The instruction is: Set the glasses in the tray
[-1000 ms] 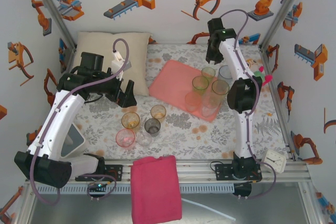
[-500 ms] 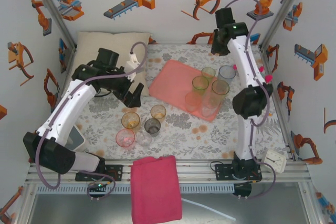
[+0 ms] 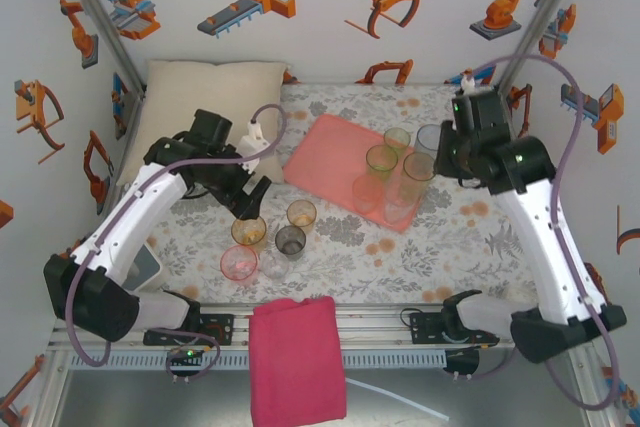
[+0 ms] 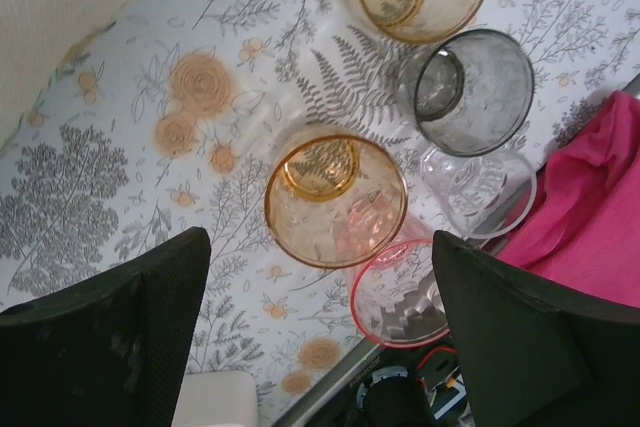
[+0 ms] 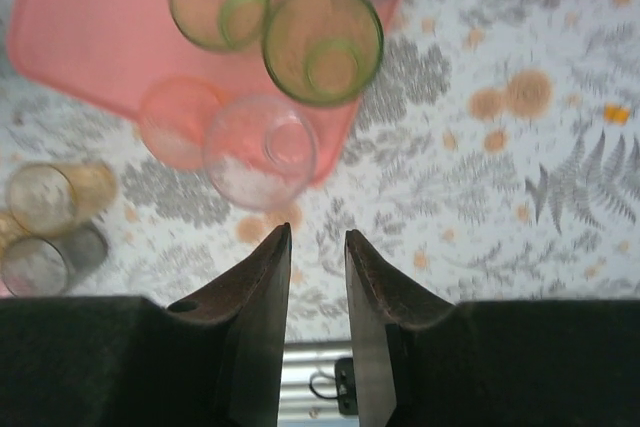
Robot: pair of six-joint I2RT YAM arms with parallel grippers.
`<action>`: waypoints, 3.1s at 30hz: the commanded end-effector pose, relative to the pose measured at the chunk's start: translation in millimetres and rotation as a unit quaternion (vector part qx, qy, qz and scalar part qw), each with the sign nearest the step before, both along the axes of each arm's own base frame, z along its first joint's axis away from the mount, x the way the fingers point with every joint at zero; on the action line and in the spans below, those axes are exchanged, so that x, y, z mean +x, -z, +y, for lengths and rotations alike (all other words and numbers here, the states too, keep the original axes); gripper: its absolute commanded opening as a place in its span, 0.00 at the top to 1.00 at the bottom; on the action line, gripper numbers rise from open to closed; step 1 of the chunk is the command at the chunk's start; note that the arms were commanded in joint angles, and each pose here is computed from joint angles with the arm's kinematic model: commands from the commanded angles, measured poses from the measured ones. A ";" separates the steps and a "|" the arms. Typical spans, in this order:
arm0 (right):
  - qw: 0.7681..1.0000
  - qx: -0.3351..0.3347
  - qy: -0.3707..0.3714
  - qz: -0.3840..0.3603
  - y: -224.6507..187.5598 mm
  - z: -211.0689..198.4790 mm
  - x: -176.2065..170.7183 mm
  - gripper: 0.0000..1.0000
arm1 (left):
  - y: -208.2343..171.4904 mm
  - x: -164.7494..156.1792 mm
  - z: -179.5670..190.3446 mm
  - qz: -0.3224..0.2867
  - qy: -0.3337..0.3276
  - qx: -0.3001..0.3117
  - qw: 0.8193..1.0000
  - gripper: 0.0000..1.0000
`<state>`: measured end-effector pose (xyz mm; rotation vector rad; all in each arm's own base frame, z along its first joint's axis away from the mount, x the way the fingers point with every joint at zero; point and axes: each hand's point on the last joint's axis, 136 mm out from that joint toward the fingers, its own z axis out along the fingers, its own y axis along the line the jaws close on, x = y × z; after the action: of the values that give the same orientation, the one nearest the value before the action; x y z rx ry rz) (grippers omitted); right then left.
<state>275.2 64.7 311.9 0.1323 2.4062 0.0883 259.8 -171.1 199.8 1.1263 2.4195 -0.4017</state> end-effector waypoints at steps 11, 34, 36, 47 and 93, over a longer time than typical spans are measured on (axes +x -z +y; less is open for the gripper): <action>0.997 0.036 0.054 0.032 55.3 -23.2 -67.9 0.71 | 31.6 -5.0 20.7 0.024 -0.031 0.006 0.999 0.29; 0.996 0.056 0.061 0.039 72.3 -18.3 -66.9 0.72 | 87.9 0.3 19.8 0.056 -0.027 0.014 0.998 0.51; 0.996 0.056 0.061 0.041 73.2 -18.1 -66.6 0.72 | 90.2 1.0 20.6 0.055 -0.025 0.017 0.998 0.54; 0.996 0.060 0.062 0.038 75.9 -15.9 -62.1 0.73 | 98.1 1.6 23.5 0.056 -0.022 0.031 0.998 0.62; 0.995 0.066 0.067 0.043 88.4 -13.6 -59.6 0.73 | -84.3 60.6 -4.6 -0.106 -0.051 0.001 0.993 0.91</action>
<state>215.3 48.5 225.1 0.3528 2.4767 0.1655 316.6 -161.4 277.4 0.9638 2.2788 -0.2146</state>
